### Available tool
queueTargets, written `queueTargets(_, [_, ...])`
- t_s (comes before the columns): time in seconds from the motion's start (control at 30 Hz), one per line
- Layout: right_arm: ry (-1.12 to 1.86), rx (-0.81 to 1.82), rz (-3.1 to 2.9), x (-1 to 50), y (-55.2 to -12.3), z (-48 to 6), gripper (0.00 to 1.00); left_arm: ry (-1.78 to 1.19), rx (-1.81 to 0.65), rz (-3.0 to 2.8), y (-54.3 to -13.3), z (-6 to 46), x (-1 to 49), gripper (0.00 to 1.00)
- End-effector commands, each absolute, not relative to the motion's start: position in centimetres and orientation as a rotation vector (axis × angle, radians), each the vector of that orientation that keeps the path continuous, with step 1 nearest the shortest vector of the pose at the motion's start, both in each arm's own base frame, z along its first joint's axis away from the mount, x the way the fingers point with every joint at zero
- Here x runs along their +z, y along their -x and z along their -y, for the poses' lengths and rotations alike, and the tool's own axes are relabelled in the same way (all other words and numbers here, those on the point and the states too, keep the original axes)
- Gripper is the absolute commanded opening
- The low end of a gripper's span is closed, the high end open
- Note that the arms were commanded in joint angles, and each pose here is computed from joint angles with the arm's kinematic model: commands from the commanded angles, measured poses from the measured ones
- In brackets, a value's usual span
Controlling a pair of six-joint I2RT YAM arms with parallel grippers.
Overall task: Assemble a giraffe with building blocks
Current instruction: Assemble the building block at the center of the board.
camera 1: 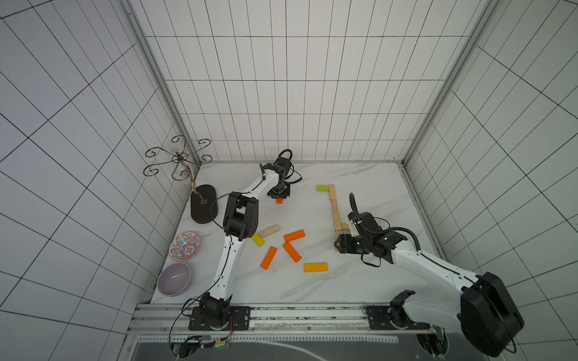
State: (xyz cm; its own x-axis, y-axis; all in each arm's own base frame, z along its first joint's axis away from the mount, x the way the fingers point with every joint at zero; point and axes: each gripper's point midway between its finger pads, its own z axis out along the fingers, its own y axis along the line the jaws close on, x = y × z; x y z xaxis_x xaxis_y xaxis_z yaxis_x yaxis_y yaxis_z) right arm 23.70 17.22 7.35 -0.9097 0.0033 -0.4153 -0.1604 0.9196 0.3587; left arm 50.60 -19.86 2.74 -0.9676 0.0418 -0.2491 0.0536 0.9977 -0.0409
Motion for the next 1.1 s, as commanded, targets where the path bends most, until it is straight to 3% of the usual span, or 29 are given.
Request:
queueTargets(0.0, [0.142, 0.570, -2.599, 9.6, -25.1, -18.3, 0.66, -0.047, -0.061, -2.881, -51.2, 19.8, 2.2, 0.32])
queueTargets(0.73, [0.132, 0.575, -2.596, 9.9, -25.1, -18.2, 0.66, -0.044, -0.075, -2.838, -51.8, 19.9, 4.3, 0.55])
queueTargets(1.07, [0.113, 0.582, -2.580, 10.8, -25.0, -18.1, 0.66, -0.068, -0.131, -2.750, -51.0, 20.5, 10.6, 0.66])
